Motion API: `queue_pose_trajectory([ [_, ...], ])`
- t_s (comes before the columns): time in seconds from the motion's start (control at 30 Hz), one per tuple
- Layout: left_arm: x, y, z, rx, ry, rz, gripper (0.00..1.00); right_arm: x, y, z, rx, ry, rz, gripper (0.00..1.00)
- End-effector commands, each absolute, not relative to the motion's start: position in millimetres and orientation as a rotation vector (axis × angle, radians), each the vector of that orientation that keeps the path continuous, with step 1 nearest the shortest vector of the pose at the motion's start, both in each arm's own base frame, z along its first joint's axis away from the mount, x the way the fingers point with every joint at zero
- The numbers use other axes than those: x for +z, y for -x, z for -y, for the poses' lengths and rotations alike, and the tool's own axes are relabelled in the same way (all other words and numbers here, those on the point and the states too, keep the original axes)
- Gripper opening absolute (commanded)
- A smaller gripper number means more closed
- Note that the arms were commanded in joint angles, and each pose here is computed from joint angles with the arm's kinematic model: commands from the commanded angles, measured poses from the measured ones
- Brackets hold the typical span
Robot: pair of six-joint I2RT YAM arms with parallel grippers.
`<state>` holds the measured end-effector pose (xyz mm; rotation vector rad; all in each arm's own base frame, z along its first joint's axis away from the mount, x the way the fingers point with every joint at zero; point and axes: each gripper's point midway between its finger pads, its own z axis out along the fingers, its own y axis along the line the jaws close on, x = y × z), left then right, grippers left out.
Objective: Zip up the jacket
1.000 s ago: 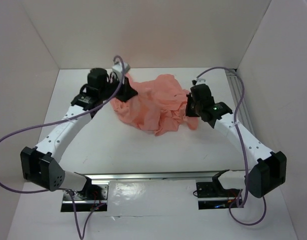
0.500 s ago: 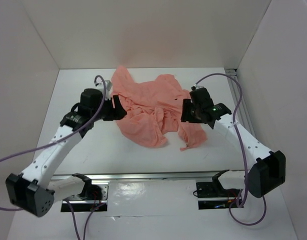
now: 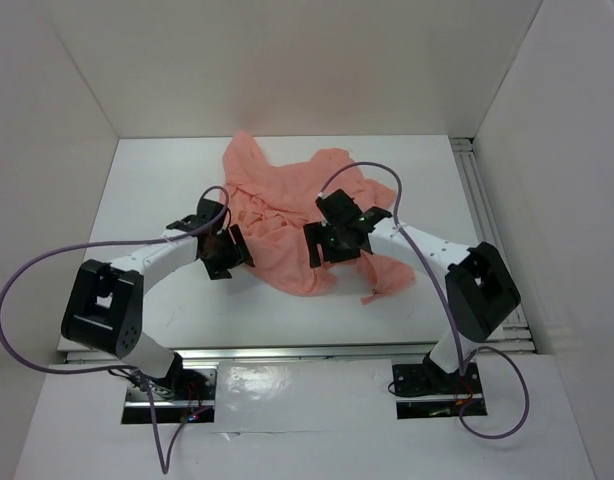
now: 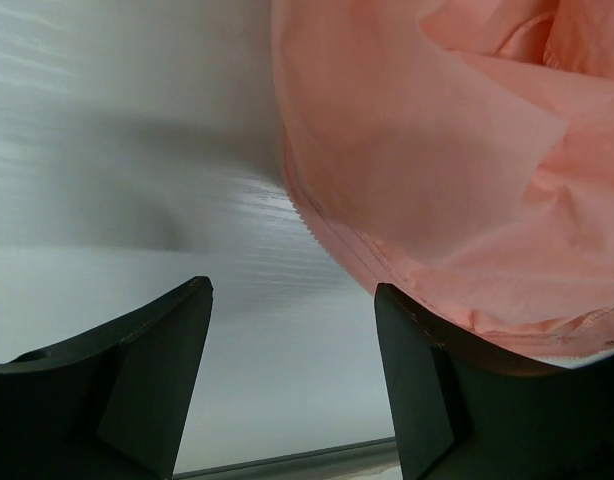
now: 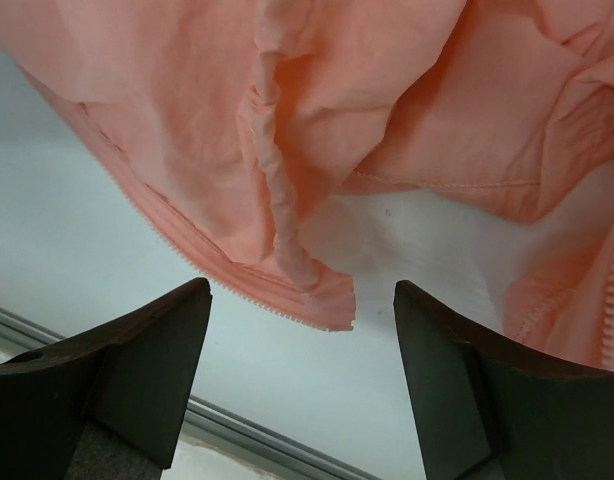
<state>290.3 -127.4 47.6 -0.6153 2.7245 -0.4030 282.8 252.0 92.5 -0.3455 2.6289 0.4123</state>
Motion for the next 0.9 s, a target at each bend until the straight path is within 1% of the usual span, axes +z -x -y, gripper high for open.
queue_pose_trajectory([
  [0.0,48.4,-292.8,156.0,-0.6,0.654,-2.681,0.79,91.6,-282.6,-266.0,0.473,0.438,-2.598,0.81],
  [0.07,35.5,-292.5,162.9,-0.621,0.65,-2.694,0.79,81.9,-280.1,-268.3,0.492,0.46,-2.607,0.81],
  [0.1,29.1,-289.5,165.3,-0.613,0.661,-2.717,0.77,79.7,-280.2,-270.8,0.504,0.464,-2.609,0.8],
  [0.13,18.9,-288.5,165.4,-0.599,0.689,-2.74,0.77,74.1,-277.3,-273.0,0.499,0.478,-2.623,0.75],
  [0.17,14.1,-287.1,164.9,-0.59,0.695,-2.754,0.74,75.5,-276.6,-276.5,0.526,0.485,-2.618,0.7],
  [0.2,9.8,-287.2,162.9,-0.567,0.72,-2.757,0.72,74.3,-275.0,-280.9,0.554,0.511,-2.624,0.63],
  [0.23,10.4,-289.2,163.6,-0.573,0.717,-2.749,0.71,74.2,-275.0,-280.9,0.554,0.511,-2.624,0.44],
  [0.33,8.3,-295.0,163.8,-0.571,0.726,-2.729,0.71,80.3,-273.9,-283.8,0.574,0.546,-2.62,0.19],
  [0.37,9.0,-297.0,164.5,-0.577,0.723,-2.721,0.71,82.0,-270.0,-283.6,0.583,0.553,-2.637,0.06],
  [0.4,9.2,-294.7,163.8,-0.577,0.723,-2.721,0.71,86.8,-272.1,-285.4,0.587,0.553,-2.629,0.0],
  [0.47,10.6,-297.0,163.1,-0.597,0.713,-2.715,0.71,104.0,-272.2,-287.3,0.613,0.567,-2.595,0.0],
  [0.6,22.3,-306.0,160.7,-0.654,0.659,-2.695,0.81,150.0,-275.5,-303.2,0.738,0.559,-2.494,0.0],
  [0.67,28.9,-309.6,162.9,-0.673,0.633,-2.681,0.88,173.4,-275.6,-314.0,0.826,0.555,-2.437,0.0],
  [0.8,37.2,-308.7,163.0,-0.707,0.634,-2.671,0.91,192.8,-284.5,-323.2,0.893,0.498,-2.391,0.0],
  [0.87,30.6,-301.8,163.1,-0.716,0.658,-2.685,0.92,203.8,-289.0,-326.3,0.945,0.453,-2.363,0.0],
])
